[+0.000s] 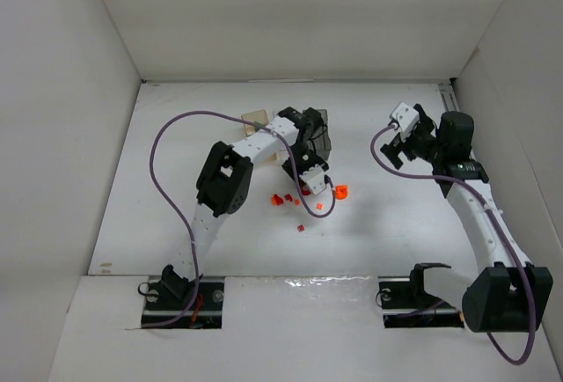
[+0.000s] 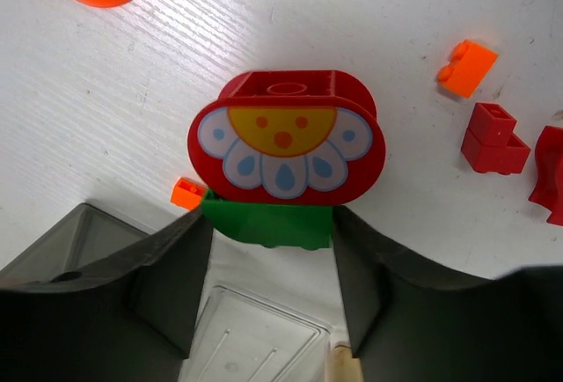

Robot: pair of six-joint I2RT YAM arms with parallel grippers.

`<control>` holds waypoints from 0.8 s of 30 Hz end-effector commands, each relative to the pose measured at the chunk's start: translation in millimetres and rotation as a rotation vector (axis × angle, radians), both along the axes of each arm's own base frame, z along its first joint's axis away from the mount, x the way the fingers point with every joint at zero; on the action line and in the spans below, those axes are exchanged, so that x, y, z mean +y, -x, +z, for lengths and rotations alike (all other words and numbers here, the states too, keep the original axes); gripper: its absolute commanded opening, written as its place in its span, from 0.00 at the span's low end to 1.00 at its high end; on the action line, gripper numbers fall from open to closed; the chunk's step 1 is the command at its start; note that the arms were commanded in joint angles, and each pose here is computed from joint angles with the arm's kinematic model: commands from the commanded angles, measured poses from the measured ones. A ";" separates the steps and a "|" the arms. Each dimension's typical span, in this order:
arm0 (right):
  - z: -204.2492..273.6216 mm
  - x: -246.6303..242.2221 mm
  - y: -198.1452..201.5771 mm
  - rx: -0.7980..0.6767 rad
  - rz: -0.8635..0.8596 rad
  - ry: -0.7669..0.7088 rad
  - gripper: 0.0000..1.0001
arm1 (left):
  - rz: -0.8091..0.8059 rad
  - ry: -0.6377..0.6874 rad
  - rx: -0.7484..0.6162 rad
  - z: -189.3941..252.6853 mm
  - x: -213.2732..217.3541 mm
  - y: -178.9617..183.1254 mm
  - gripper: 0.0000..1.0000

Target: Sort the legos into containers by color

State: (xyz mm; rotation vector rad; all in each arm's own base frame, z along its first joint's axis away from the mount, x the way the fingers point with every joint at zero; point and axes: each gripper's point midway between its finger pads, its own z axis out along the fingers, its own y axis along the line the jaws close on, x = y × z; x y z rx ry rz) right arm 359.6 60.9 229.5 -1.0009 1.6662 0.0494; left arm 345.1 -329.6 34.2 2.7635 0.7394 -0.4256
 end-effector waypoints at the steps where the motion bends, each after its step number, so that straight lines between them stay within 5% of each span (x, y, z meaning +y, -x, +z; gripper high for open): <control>1: 23.0 3.2 -5.4 -0.058 0.027 -0.008 0.99 | -0.210 0.051 -0.028 8.9 -8.2 9.6 0.49; 9: 20.1 4.7 -6.1 -0.049 0.035 -0.013 0.99 | -0.170 0.038 -0.012 8.5 -9.3 13.5 0.10; 17: 14.4 23.2 -0.1 -0.024 0.109 -0.046 0.99 | 0.062 0.015 0.062 21.0 -1.3 23.4 0.18; 24: 16.3 46.5 9.1 -0.031 0.216 -0.081 0.97 | 0.257 0.032 0.161 37.3 8.0 44.0 0.03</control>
